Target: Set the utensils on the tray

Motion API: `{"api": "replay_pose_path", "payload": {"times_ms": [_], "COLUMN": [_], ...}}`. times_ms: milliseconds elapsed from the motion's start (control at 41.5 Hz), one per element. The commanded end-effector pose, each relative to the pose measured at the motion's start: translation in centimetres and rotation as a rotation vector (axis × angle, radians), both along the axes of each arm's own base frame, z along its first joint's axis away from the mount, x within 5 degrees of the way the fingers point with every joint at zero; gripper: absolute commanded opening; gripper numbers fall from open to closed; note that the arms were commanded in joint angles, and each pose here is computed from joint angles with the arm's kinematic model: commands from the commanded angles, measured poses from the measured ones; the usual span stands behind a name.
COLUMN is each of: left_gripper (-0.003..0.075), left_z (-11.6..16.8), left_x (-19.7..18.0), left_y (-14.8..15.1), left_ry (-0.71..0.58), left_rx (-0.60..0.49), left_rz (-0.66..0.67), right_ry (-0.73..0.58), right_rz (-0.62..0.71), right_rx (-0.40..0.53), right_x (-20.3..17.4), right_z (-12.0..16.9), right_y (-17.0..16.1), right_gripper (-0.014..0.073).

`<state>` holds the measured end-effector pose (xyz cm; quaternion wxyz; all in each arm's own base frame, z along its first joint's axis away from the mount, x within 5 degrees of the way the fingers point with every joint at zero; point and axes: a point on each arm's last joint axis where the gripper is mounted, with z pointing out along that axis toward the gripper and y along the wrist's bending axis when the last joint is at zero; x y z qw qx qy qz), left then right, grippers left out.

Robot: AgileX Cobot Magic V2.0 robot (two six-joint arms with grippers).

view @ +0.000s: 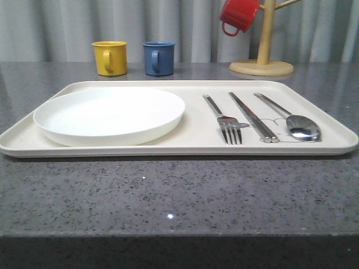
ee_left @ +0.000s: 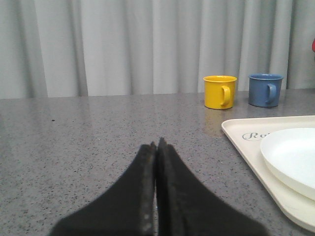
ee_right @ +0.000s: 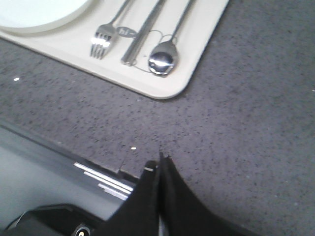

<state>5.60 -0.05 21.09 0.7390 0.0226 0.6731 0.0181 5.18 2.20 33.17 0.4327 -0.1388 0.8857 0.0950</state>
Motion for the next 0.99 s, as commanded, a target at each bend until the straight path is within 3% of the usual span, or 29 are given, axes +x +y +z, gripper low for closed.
{"api": "replay_pose_path", "payload": {"times_ms": [0,241,458,627,965], "left_gripper": [-0.0018,-0.0018,-0.0018,-0.0018,-0.0018], "left_z": [1.0,1.0,1.0,1.0,1.0], "left_x": [-0.3,-0.3,-0.3,-0.3,-0.3], "left_y": [0.1,0.1,0.1,0.1,0.1], "left_ry": [-0.107,-0.107,-0.107,-0.107,-0.107], "left_rx": [-0.009,-0.009,-0.009,-0.009,-0.009], "left_rz": [0.007,0.007,0.007,0.007,0.007], "right_ry": [-0.173,-0.554,-0.72,-0.821,-0.8], "right_rz": [-0.086,-0.27,-0.322,-0.371,-0.372], "right_rx": [0.026,0.098,0.126,0.128,0.127], "right_x": [0.2,0.0,0.2,0.2,0.3], "right_z": [-0.4,-5.9,-9.6,-11.9,-12.0], "right_y": [-0.5,-1.6,-2.0,-2.4,-2.4], "right_gripper": [-0.0069,-0.0069,-0.0069,-0.0069,-0.0069]}}
